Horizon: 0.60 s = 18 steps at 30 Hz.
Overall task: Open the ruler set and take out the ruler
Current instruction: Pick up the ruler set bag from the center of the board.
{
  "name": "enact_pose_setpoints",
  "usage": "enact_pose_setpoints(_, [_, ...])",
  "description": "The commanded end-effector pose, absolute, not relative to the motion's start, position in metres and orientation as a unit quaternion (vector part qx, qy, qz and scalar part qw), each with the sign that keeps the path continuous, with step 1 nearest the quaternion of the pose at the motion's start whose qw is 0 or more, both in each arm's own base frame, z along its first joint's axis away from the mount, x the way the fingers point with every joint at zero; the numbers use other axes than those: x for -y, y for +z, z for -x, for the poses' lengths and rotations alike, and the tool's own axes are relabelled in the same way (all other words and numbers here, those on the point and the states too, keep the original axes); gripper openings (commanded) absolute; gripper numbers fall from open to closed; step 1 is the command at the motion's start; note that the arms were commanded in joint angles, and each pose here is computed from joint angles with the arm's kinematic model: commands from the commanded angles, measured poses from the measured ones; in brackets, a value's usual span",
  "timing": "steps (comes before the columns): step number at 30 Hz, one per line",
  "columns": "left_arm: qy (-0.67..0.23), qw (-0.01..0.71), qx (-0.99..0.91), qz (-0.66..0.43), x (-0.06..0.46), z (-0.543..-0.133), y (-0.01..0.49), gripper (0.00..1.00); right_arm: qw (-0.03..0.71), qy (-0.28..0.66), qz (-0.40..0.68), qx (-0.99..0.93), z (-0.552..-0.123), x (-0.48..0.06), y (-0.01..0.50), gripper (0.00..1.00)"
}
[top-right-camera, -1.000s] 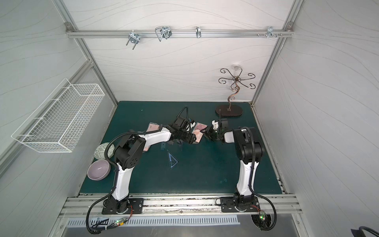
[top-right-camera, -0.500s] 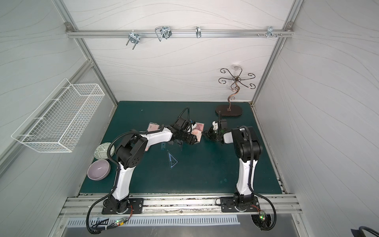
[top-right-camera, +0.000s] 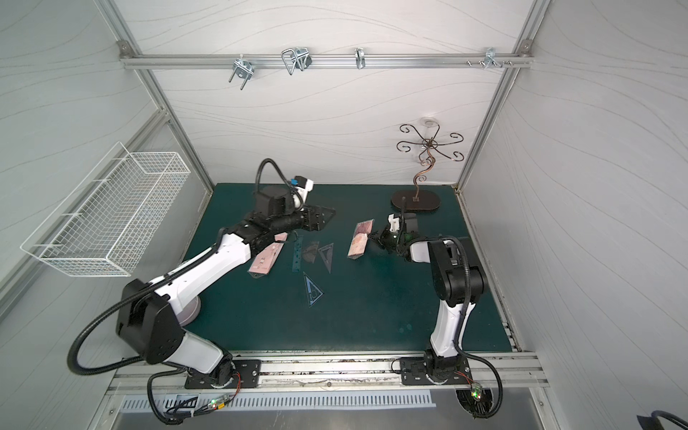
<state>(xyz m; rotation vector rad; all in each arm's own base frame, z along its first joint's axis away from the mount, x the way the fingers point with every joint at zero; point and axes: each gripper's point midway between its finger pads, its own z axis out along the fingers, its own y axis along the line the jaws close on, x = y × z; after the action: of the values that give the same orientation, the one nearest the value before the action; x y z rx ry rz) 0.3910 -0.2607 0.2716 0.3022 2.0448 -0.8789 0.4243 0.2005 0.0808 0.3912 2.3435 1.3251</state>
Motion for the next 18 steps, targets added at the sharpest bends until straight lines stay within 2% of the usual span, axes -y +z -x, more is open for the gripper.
enact_pose_setpoints(1, [-0.340,0.395,-0.848,-0.097,0.253,-0.383,0.237,0.83,0.224,0.474,-0.116,-0.843,-0.416,-0.200,0.105,0.00])
enact_pose_setpoints(10, [-0.341,0.358,-0.864,-0.091,0.248,-0.371,0.201,0.84,0.176,0.449,-0.141,-0.865,-0.390,-0.191,0.080,0.00])
enact_pose_setpoints(14, [-0.371,0.327,-0.862,-0.109,0.266,-0.369,0.188,0.88,0.179,0.492,-0.105,-0.845,-0.376,-0.200,0.097,0.00])
enact_pose_setpoints(18, [-0.414,0.309,-0.848,-0.112,0.282,-0.372,0.194,0.91,0.194,0.538,-0.058,-0.818,-0.368,-0.212,0.136,0.00])
